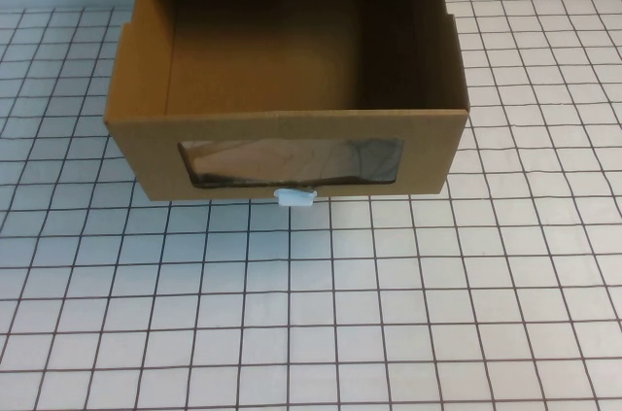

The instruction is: Close the shoe box

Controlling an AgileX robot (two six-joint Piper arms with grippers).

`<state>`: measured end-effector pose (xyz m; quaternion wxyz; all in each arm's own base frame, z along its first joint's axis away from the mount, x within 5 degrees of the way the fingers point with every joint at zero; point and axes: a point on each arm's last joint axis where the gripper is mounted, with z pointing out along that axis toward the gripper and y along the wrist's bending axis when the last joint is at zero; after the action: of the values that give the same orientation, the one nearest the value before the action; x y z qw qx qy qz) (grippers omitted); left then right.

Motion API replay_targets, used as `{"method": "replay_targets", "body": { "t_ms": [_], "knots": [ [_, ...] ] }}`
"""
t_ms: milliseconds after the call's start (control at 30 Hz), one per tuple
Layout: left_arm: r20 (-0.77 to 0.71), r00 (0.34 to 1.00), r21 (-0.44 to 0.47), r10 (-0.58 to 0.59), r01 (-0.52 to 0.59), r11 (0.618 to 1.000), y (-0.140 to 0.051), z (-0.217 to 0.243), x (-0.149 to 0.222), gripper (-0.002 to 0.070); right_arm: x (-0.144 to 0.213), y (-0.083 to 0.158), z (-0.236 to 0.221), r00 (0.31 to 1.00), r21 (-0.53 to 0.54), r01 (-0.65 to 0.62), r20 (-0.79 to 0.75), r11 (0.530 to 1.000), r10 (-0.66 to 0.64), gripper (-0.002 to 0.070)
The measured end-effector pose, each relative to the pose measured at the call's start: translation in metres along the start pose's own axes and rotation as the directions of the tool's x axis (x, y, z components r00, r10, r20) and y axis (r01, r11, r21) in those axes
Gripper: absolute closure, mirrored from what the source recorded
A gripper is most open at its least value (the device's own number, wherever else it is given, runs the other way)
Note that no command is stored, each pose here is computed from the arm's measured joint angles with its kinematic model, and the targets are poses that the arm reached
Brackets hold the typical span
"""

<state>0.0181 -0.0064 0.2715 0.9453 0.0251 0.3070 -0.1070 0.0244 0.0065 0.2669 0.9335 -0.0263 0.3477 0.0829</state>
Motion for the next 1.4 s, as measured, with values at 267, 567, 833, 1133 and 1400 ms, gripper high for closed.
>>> {"method": "replay_targets", "body": {
  "t_ms": [267, 567, 833, 1133, 1400],
  "knots": [
    [0.096, 0.995, -0.018, 0.01, -0.009, 1.0, 0.001, 0.001, -0.01, 0.0678, -0.019, 0.002, -0.002, 0.979, -0.025, 0.004, 0.205, 1.0, 0.001, 0.0689],
    [0.183, 0.983, -0.015, 0.019, -0.017, 1.0, -0.002, 0.041, -0.072, 0.0677, -0.102, 0.008, 0.038, 0.943, -0.094, -0.109, 0.306, 0.99, 0.133, 0.069],
    [0.162, 0.986, -0.018, 0.022, -0.019, 1.0, -0.003, 0.101, -0.114, 0.0677, -0.172, 0.008, 0.097, 0.931, -0.1, -0.278, 0.218, 0.955, 0.294, 0.0689],
    [-0.445, 0.895, -0.078, -0.01, -0.027, 0.997, 0.007, 0.167, -0.052, 0.0677, -0.132, -0.007, 0.17, 0.895, 0.2, -0.181, -0.373, 0.963, 0.246, 0.0689],
    [-0.728, 0.67, -0.179, -0.147, 0.022, 0.984, 0.015, 0.175, 0.024, 0.0677, -0.059, -0.02, 0.175, 0.592, 0.36, -0.003, -0.752, 0.933, 0.291, 0.0689]
  ]
}}
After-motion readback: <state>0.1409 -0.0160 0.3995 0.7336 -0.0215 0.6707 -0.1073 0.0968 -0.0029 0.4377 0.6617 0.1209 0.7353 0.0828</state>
